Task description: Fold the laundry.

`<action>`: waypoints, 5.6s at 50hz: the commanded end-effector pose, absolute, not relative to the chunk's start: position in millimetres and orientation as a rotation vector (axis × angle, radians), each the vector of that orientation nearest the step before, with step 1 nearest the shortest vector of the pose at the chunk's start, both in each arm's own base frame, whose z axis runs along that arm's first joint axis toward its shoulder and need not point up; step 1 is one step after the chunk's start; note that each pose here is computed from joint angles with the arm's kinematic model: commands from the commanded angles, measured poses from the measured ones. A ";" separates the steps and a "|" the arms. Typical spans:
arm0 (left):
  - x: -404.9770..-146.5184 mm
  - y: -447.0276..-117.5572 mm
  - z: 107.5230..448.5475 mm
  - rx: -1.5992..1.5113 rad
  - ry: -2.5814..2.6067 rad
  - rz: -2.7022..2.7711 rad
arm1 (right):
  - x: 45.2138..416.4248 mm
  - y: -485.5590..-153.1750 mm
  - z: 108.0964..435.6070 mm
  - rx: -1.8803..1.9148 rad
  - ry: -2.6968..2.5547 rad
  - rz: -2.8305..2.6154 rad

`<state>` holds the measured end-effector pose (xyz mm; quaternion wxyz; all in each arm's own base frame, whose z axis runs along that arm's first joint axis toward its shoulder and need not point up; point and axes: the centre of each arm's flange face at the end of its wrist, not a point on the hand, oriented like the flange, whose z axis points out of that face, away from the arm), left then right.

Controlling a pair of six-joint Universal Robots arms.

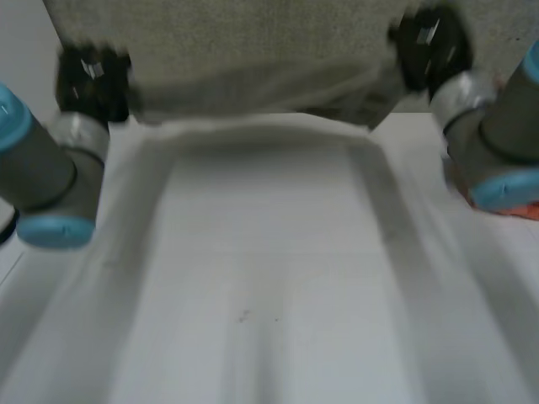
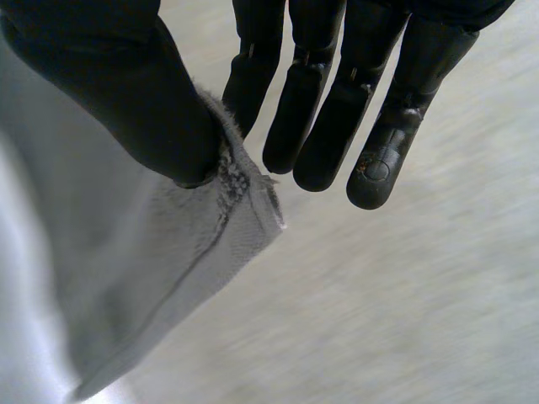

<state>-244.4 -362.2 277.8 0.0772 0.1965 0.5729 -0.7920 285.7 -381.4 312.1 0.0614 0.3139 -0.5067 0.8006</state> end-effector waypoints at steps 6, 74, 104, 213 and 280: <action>-239.7 -317.4 132.4 0.865 2.181 -1.854 | 265.7 -350.3 156.1 1.270 -2.075 1.917; -287.6 -392.5 149.6 0.871 1.685 -1.932 | 284.1 -428.1 162.9 1.067 -1.734 1.666; -243.3 -286.6 191.5 0.745 2.103 -2.153 | 201.2 -315.7 180.6 1.013 -2.431 1.683; -338.2 -246.7 158.9 1.252 2.233 -2.173 | 270.3 -246.4 140.4 1.278 -2.469 1.819; -288.7 -262.5 195.3 0.830 2.213 -2.114 | 224.2 -260.6 184.0 1.372 -1.959 1.674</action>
